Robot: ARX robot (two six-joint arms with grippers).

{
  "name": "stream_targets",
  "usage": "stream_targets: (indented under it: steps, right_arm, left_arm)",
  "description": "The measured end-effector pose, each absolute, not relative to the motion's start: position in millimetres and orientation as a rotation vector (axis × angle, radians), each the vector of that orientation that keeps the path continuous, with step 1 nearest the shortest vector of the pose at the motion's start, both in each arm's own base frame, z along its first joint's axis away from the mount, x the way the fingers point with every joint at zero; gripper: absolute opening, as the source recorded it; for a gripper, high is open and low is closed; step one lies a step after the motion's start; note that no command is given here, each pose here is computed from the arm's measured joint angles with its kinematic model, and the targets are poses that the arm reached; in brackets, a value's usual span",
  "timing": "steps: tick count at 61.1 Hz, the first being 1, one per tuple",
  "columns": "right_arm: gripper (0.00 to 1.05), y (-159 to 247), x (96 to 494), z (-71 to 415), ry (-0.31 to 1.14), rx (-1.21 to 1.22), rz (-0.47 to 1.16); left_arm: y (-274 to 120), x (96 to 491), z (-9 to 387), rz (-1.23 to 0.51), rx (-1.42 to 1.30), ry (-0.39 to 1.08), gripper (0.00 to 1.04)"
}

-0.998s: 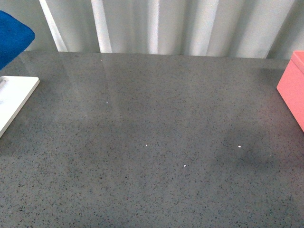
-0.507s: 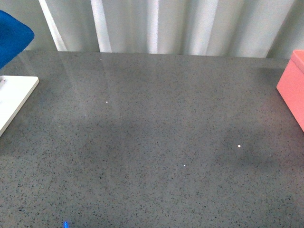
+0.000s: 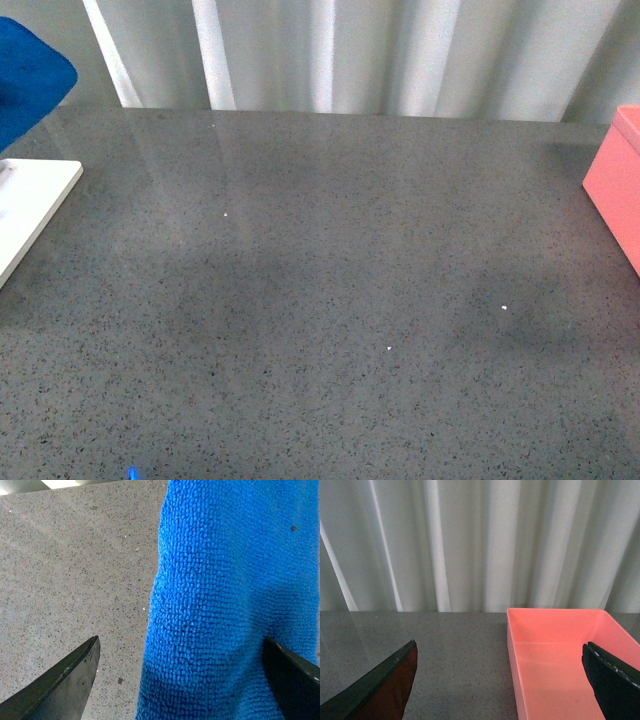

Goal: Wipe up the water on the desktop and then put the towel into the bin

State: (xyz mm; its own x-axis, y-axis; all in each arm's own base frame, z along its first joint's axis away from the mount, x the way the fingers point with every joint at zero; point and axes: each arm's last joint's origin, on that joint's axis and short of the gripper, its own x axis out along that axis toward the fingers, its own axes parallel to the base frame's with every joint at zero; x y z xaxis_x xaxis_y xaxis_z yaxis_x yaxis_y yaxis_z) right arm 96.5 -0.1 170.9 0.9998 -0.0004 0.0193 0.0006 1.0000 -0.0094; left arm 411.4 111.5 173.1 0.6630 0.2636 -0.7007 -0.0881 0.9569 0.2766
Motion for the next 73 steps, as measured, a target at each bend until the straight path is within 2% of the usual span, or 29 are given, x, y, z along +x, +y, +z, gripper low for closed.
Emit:
stream_targets:
  steps: [6,9,15,24,37,48,59,73]
  right_arm:
    - [0.98,0,97,171,-0.019,-0.010,0.000]
    - [0.98,0,97,171,-0.019,-0.009,0.000]
    - [0.98,0,97,171,-0.019,-0.010,0.000]
    - [0.98,0,97,171,-0.019,-0.010,0.000]
    - [0.98,0,97,171,-0.019,-0.009,0.000]
    - [0.98,0,97,171,-0.019,-0.009,0.000]
    - [0.98,0,97,171,-0.019,-0.010,0.000]
    - [0.98,0,97,171,-0.019,-0.009,0.000]
  left_arm:
    - [112,411,173,0.200,0.225,0.817,0.98]
    - [112,411,173,0.201,0.226,0.812,0.93]
    - [113,411,171,0.199,0.220,0.809,0.73]
    - [112,406,172,0.177,0.204,0.805,0.37]
    - [111,397,191,0.158,0.187,0.729,0.05]
    - [99,386,221,0.082,0.184,0.584,0.04]
    - [63,369,252,-0.118,0.091,0.387,0.04]
    - [-5,341,242,-0.453,-0.091,0.355,0.04]
